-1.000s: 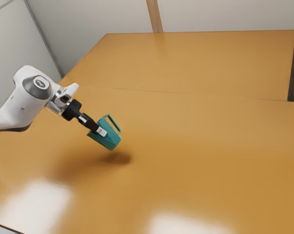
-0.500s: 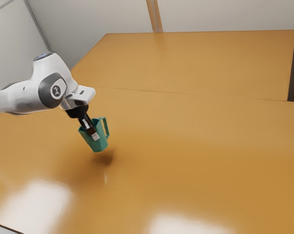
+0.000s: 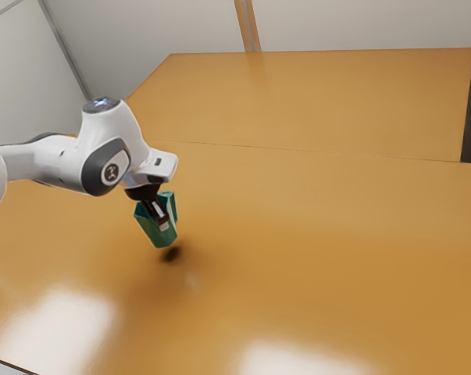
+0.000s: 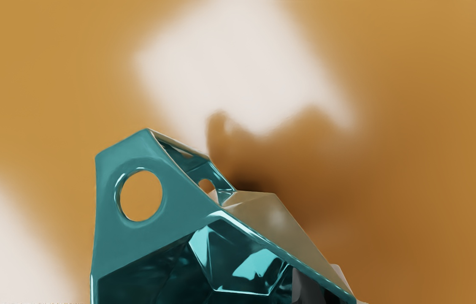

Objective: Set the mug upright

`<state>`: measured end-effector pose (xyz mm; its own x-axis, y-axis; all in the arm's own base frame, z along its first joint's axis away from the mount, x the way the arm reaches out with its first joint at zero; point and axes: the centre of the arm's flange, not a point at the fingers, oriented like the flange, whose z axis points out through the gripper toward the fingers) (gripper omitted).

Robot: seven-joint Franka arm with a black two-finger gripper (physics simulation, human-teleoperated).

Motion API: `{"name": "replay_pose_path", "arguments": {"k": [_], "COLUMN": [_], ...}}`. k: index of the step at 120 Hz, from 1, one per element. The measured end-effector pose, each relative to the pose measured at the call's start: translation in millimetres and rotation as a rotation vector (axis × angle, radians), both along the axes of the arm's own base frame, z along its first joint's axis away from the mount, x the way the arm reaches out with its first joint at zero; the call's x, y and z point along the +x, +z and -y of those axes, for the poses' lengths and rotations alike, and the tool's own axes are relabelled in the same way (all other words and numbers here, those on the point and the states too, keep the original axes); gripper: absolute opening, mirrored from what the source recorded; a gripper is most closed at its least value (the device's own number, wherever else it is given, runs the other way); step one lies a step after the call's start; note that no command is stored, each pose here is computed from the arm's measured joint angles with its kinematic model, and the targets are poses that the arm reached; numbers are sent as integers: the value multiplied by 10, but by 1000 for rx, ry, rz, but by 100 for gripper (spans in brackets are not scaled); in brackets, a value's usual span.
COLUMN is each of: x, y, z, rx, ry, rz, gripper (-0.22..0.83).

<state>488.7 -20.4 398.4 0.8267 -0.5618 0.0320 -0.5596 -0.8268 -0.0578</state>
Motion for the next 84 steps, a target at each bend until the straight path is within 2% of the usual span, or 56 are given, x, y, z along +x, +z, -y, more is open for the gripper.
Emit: {"name": "replay_pose_path", "arguments": {"k": [42,84], "x": [-134,-101], "y": [-255,-432], "z": [137,189], "rx": [17,30], "ry": [130,213], "rz": [14,37], "gripper": [-17,-17]}}
